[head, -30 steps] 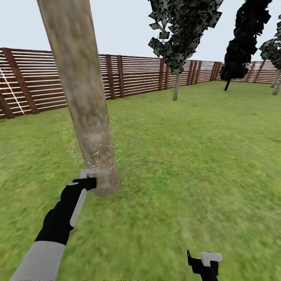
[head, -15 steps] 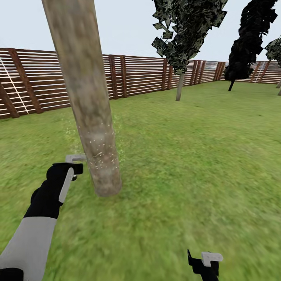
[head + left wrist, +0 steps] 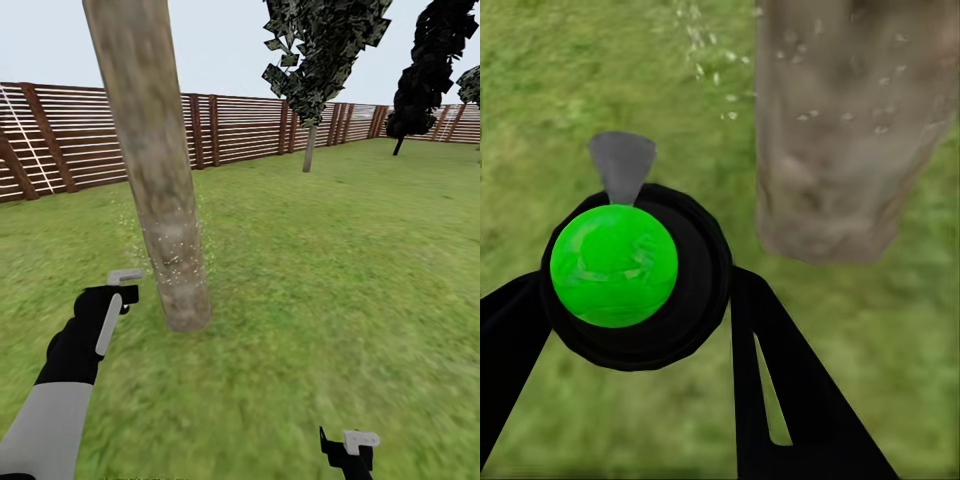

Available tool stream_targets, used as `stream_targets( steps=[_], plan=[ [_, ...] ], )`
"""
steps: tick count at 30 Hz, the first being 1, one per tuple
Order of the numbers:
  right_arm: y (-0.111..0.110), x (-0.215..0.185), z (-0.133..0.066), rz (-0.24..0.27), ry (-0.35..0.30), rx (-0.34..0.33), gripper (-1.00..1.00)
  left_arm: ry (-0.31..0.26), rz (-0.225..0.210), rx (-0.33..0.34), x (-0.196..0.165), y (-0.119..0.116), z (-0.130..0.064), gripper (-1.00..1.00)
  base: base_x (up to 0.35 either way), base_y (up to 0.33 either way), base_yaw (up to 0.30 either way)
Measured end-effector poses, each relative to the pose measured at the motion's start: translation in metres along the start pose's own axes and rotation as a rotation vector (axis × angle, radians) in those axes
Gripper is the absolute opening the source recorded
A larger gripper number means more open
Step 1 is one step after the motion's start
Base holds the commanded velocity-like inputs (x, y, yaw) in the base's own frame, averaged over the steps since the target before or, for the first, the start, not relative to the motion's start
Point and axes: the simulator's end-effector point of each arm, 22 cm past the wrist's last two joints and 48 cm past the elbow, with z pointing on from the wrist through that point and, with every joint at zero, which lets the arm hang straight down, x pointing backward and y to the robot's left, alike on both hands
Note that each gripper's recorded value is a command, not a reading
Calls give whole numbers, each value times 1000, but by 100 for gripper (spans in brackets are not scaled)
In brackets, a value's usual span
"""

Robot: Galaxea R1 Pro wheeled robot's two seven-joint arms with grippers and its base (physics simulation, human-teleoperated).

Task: In the garden, pick up the pesticide atomizer on the floor and spray pesticide onto both trees until each tree trunk is fully covered.

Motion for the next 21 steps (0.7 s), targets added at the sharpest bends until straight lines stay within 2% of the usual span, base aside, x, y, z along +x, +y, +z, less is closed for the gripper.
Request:
stream_targets(
  steps=[3,11,21],
  plan=[
    [1,0,0,1,0,-1,100,3,0,-5,1,0,0,-100,206,-2,206],
    [1,0,0,1,0,-1,100,5,0,-13,2,3,1,-100,283,-123,11],
    [1,0,0,0,0,-1,100,4,2,-9,2,0,0,-100,31,-268,0]
  ],
)
